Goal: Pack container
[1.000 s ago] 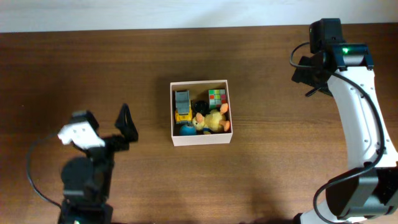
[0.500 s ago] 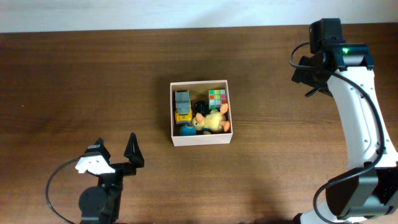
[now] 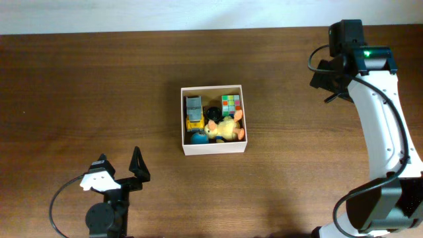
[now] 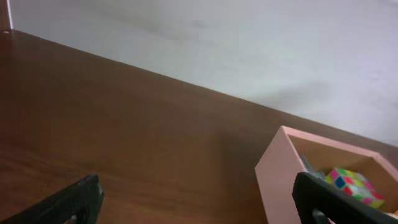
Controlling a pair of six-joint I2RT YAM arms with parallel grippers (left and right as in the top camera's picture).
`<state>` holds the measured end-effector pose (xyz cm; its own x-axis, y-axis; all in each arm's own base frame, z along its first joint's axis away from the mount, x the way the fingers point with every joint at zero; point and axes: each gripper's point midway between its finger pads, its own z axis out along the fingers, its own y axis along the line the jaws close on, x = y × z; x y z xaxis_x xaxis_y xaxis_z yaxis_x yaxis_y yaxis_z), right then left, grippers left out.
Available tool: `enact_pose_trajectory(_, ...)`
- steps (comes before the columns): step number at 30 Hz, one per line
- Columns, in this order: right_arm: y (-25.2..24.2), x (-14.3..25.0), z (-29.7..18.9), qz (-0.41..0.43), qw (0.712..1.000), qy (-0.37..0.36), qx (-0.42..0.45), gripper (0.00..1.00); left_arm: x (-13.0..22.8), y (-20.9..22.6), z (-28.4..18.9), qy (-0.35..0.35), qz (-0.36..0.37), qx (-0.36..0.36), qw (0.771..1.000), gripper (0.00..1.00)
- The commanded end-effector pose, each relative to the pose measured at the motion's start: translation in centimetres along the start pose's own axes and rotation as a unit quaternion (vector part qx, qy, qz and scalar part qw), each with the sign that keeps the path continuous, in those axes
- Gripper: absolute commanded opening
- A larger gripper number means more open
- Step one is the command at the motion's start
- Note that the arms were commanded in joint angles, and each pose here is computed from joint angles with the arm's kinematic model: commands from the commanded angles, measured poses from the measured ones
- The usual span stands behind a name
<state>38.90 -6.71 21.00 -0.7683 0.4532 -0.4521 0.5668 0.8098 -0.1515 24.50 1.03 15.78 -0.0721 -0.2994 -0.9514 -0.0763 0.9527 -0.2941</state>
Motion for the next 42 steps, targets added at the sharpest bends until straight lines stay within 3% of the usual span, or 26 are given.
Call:
enact_pose_trajectory(1, -0.2, 0.0, 0.2, 0.008, 1.000, 0.001, 0.005, 0.99, 0.2, -0.2, 0.0, 0.000, 0.025, 0.009, 1.000, 0.99)
enact_pose_trajectory(37, -0.1, 0.1, 0.2, 0.005, 1.000, 0.002, 0.004, 0.99, 0.2, -0.3, 0.0, 0.000, 0.025, 0.011, 1.000, 0.99)
enact_pose_trajectory(42, 0.8, 0.2, -3.2, -0.003, 0.999, -0.033, -0.026, 0.99, 0.2, -0.3, 0.0, 0.000, 0.025, 0.011, 1.000, 0.99)
